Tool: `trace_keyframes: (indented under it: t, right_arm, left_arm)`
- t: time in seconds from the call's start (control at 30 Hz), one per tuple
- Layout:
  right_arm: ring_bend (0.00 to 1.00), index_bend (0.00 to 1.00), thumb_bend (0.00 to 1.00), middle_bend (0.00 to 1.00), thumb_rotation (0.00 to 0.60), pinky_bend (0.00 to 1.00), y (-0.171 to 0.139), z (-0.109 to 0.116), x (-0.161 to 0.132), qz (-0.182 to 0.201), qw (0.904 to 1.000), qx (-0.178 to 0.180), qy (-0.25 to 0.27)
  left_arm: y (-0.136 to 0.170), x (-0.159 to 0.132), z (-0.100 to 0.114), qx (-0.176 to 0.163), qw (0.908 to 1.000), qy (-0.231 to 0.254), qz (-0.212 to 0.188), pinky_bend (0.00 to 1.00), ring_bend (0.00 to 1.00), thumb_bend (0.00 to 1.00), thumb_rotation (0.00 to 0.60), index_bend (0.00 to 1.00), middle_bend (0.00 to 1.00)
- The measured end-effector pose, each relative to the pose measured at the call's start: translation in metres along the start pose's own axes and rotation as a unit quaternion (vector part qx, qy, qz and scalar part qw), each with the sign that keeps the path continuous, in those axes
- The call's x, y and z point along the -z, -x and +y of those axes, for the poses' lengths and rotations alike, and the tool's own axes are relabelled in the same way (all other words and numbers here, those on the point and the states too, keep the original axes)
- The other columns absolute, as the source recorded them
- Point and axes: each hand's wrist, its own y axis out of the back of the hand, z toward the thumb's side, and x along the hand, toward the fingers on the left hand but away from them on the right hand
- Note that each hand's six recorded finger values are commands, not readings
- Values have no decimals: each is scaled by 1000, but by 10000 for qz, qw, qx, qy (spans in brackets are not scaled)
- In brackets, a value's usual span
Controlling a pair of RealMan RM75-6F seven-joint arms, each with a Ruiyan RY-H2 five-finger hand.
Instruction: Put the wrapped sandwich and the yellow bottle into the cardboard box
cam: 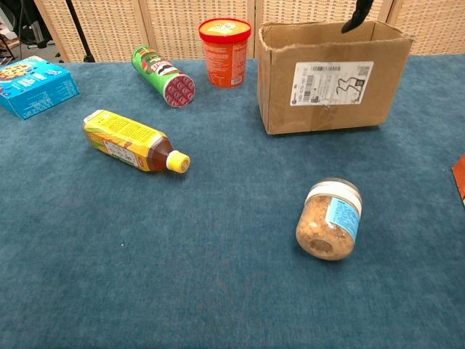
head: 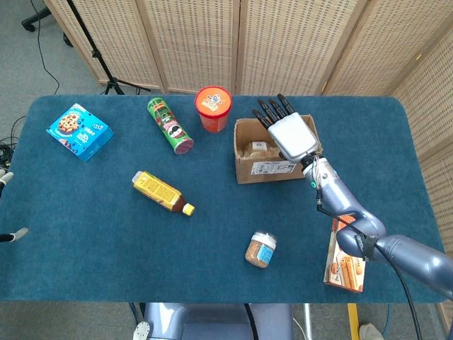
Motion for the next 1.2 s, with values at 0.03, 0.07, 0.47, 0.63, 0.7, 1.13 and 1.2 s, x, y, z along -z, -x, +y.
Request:
trace_keyframes:
  t: [0.03, 0.07, 0.47, 0.63, 0.7, 1.13, 1.2]
  right_arm:
    - [0, 0, 0, 0, 600, 1, 0, 4, 0, -37, 10000, 54, -10]
    - [0, 0, 0, 0, 600, 1, -1, 7, 0, -55, 9999, 92, -3]
    - [0, 0, 0, 0, 600, 1, -53, 58, 20, -298, 9961, 786, 267]
    - [0, 0, 0, 0, 600, 1, -99, 54, 47, -622, 9945, 808, 246]
    - [0, 0, 0, 0, 600, 1, -123, 43, 59, -759, 9944, 697, 249]
    - [0, 0, 0, 0, 600, 0, -261, -27, 100, -1677, 9827, 238, 743]
    - [0, 0, 0, 0, 600, 0, -272, -33, 102, -1770, 9804, 223, 832]
  left_arm:
    - [0, 0, 0, -4, 10000, -2, 2, 0, 0, 0, 600, 0, 0]
    - [0, 0, 0, -6, 10000, -4, 1, 0, 0, 0, 600, 0, 0]
    - [-14, -11, -10, 112, 9971, -552, -509, 0, 0, 0, 600, 0, 0]
    - [-30, -30, -16, 121, 9908, -904, -1002, 0, 0, 0, 600, 0, 0]
    - [-39, -43, -17, 96, 9856, -1062, -1315, 0, 0, 0, 600, 0, 0]
    - [-93, -158, -62, 508, 9260, -1849, -3252, 0, 0, 0, 600, 0, 0]
    - [-99, -175, -76, 697, 9175, -1964, -3388, 0, 0, 0, 600, 0, 0]
